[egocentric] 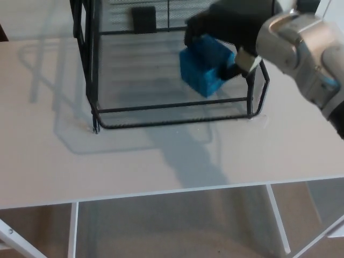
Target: The robot walks towards a desk on which a file tray is kept in the middle and a cube is kept to its right. The robot lifts the cube using its right hand and places it on the file tray.
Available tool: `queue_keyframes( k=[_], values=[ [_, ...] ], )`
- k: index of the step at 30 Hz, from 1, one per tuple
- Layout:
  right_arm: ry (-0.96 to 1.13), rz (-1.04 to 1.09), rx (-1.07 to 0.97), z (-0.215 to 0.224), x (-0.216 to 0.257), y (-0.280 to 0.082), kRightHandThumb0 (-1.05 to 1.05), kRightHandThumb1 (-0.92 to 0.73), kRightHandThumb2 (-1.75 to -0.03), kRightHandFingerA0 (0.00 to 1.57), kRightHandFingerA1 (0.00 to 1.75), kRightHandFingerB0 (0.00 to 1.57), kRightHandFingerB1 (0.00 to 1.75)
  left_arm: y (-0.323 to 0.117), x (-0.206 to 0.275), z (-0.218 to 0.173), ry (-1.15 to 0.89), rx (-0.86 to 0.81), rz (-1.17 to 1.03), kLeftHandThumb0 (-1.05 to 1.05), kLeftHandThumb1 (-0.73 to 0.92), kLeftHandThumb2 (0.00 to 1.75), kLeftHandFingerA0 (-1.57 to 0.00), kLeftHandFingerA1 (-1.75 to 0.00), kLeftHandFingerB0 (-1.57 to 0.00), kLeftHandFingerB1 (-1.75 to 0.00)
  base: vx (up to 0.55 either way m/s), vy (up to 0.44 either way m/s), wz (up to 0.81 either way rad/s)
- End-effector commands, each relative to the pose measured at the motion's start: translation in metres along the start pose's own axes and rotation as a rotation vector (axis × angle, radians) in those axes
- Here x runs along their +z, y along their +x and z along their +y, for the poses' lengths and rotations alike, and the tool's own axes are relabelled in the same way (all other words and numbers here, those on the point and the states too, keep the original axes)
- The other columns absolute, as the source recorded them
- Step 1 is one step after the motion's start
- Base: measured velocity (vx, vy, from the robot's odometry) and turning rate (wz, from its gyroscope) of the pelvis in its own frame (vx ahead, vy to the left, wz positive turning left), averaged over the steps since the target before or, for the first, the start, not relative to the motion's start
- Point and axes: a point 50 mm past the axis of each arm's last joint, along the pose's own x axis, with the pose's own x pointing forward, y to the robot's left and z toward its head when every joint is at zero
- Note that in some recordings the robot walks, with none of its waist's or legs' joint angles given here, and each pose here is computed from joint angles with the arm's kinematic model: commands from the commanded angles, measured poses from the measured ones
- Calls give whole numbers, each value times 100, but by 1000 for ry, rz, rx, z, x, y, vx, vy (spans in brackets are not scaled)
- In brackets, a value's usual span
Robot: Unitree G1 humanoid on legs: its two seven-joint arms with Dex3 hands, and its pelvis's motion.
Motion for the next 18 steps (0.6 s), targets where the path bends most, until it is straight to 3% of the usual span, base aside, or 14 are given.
queue_keyframes(
  k=[1,2,4,5,6,7,8,9,13,14,17,18],
  values=[
    [28,53,96,9,-2,3,-28,-59,-62,84,136,88,66,0,1,3,18,9,-2,-71,91,67,-40,-50,-26,-39,0,0,0],
    [30,62,84,9,-1,4,-28,-64,-64,83,133,80,61,-1,1,3,11,8,-4,-71,90,67,-39,-51,-26,-39,0,0,0],
    [29,68,75,8,-1,4,-28,-64,-64,83,133,80,61,0,1,3,-7,8,-4,-71,90,67,-39,-51,-26,-39,0,0,0],
    [-13,53,-8,9,2,4,-36,-65,-62,83,139,51,42,-1,1,4,6,4,-2,-70,91,67,-39,-49,-26,-39,0,0,0],
    [-15,56,-40,8,3,4,-42,-62,-61,83,133,30,37,-1,1,4,3,6,0,-70,90,67,-39,-49,-26,-39,0,0,0],
    [-28,72,-35,6,5,4,-48,-67,-60,7,74,9,31,-2,0,5,8,5,-4,-70,91,67,-39,-50,-27,-39,0,0,0],
    [-31,83,-40,4,7,4,-56,-53,-82,0,15,0,22,-2,0,5,8,1,0,-70,91,67,-38,-49,-26,-39,0,0,0],
    [-77,90,-57,-2,8,3,-73,-48,-73,0,0,0,3,-1,0,4,12,1,2,-69,91,67,-39,-49,-26,-38,0,0,0],
    [-155,99,-79,-30,8,0,-75,-42,-67,0,0,0,0,-1,-1,4,44,-2,-1,-71,92,68,-40,-48,-25,-38,0,0,0],
    [-142,107,-81,-35,6,0,-88,-53,-82,0,20,0,0,-1,-1,4,39,-2,0,-71,92,68,-40,-49,-26,-39,0,0,0],
    [-157,121,-83,-48,3,-2,-86,-53,-87,0,25,0,7,-1,0,5,65,2,-1,-71,92,68,-42,-49,-27,-38,0,0,0],
    [-161,152,-60,-63,1,-5,-82,-48,-88,0,36,0,14,-1,-1,5,65,-3,-3,-70,92,68,-40,-49,-26,-38,0,0,0]
  ],
)
